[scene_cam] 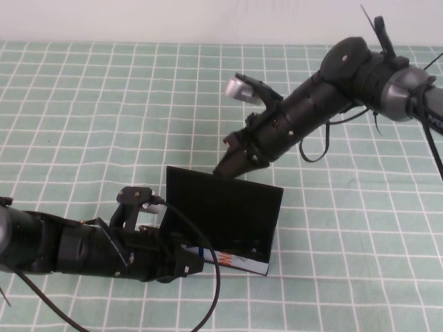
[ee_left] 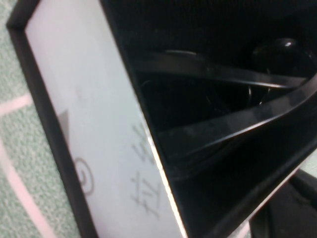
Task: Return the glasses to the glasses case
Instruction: Close the glasses case
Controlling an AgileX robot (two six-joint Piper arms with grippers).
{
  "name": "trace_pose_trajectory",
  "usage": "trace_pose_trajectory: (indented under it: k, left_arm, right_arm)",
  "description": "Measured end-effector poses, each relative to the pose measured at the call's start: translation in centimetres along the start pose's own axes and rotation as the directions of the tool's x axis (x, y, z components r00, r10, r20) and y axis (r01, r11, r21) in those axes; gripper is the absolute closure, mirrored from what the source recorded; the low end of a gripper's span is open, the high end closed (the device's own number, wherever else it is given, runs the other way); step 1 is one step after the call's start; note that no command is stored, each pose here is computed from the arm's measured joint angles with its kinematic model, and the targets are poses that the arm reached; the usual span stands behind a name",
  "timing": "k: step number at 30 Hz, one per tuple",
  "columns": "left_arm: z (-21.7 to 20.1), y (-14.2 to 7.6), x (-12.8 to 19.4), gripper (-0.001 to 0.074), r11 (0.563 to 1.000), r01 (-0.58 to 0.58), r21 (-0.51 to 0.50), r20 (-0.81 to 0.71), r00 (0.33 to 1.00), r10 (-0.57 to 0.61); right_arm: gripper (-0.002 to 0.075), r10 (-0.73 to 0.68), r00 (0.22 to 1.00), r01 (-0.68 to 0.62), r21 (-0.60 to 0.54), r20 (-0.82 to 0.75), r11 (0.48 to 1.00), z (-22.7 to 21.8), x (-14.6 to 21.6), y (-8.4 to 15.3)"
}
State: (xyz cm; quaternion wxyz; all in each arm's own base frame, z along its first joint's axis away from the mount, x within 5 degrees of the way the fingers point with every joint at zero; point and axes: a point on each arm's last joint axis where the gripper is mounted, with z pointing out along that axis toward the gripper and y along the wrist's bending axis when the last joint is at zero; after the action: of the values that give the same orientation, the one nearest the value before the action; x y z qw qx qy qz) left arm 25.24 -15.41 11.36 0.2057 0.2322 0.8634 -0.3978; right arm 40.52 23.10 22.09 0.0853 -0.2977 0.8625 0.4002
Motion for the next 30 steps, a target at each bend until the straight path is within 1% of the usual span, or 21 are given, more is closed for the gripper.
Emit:
trace_pose_trajectory:
  k: [3, 6, 14, 20, 23, 27, 30]
  left_arm:
    - [0.0, 0.0, 0.0, 0.0741, 1.0, 0.0, 0.0, 0.0, 1.0, 0.0]
    - [0.0, 0.0, 0.0, 0.0741, 1.0, 0.0, 0.0, 0.0, 1.0, 0.0]
    - [0.0, 0.0, 0.0, 0.0741, 1.0, 0.0, 0.0, 0.0, 1.0, 0.0]
    - [0.0, -0.1, 0.0, 0.0741, 1.0, 0.001, 0.01, 0.0, 1.0, -0.001]
    - [0.0, -0.5, 0.0, 0.0741, 0.999, 0.005, 0.054, 0.007, 1.0, -0.005]
    - [-0.1, -1.4, -0.2, 0.0741, 0.987, 0.031, 0.156, 0.016, 0.999, -0.034]
    - [-0.9, -2.4, -0.7, 0.074, 0.983, 0.019, 0.184, 0.03, 0.999, -0.025]
  right_arm:
    - [0.074, -0.007, 1.0, 0.007, -0.002, 0.007, 1.0, -0.3, -0.2, 1.2]
    - [0.074, -0.016, 0.999, 0.017, 0.021, -0.038, 1.0, 0.5, 0.2, 2.0]
    - [0.074, 0.024, 0.983, -0.022, 0.009, -0.181, 1.0, 4.1, 3.4, 2.2]
    - [0.074, 0.022, 0.981, -0.022, 0.002, -0.194, 1.0, 4.5, 3.8, 2.1]
    - [0.074, 0.018, 0.981, -0.018, 0.001, -0.194, 1.0, 4.5, 3.8, 2.1]
    - [0.074, -0.016, 0.982, 0.017, 0.002, -0.189, 1.0, 4.1, 3.7, 2.5]
    - [0.074, -0.056, 0.987, 0.059, 0.013, -0.153, 0.998, 2.5, 3.2, 3.8]
